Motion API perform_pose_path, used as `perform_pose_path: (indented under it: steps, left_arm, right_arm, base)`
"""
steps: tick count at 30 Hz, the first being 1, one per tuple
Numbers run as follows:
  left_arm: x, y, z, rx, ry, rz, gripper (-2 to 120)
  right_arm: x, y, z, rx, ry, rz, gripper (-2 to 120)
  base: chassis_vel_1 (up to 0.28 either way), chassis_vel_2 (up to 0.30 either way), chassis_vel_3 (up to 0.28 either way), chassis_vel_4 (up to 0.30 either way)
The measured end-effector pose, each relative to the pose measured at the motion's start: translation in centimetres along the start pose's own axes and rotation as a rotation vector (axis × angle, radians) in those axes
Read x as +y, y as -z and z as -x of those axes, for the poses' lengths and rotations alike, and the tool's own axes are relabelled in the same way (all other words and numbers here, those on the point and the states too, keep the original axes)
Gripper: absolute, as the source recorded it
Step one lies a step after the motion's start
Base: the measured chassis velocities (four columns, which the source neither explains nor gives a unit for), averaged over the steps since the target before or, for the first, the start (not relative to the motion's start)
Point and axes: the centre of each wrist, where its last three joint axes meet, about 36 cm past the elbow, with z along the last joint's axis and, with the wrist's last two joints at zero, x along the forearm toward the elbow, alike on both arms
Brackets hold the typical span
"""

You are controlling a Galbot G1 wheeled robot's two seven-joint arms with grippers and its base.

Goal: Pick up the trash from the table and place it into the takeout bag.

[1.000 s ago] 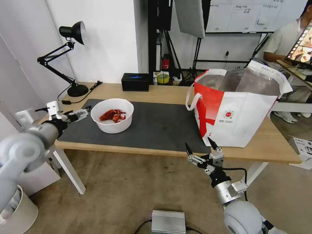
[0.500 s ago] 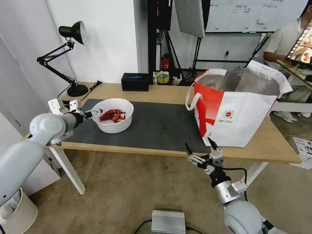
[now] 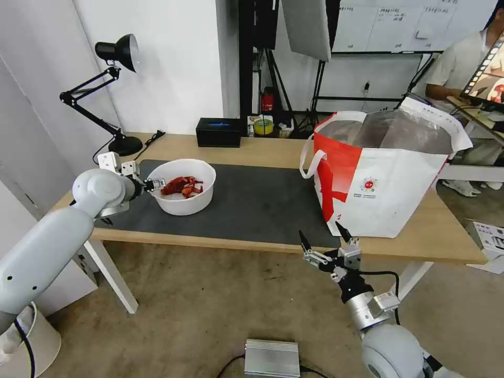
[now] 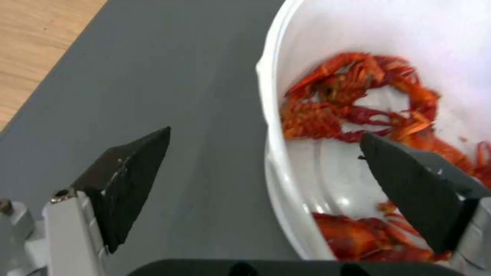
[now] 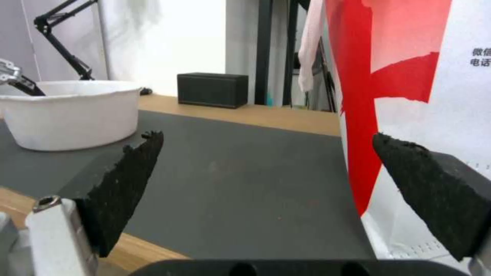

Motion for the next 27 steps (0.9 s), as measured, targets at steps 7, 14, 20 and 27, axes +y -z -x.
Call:
perform_pose_path:
  steps: [7, 14, 20, 27]
  left_arm:
    - [-0.4, 0.3, 0.1, 0.015, 0.026, 0.003, 74]
    - [-0.7, 0.2, 0.0, 0.027, 0.004, 0.007, 50]
    - [-1.5, 0.7, 0.0, 0.029, -0.020, 0.020, 27]
    - [-1.4, 0.6, -0.1, 0.034, -0.030, 0.022, 3]
  right_arm:
    - [0.0, 0.0, 0.0, 0.000, 0.000, 0.000, 100]
    - [0.0, 0.0, 0.0, 0.000, 0.000, 0.000, 100]
    - [0.0, 0.0, 0.0, 0.000, 0.000, 0.000, 100]
    - [0.0, 0.0, 0.0, 0.000, 0.000, 0.000, 100]
  base:
    - [0.000, 0.000, 0.000, 0.000]
    - [0.000, 0.000, 0.000, 0.000]
    - [0.000, 0.000, 0.000, 0.000]
    - [0.000, 0.000, 0.000, 0.000]
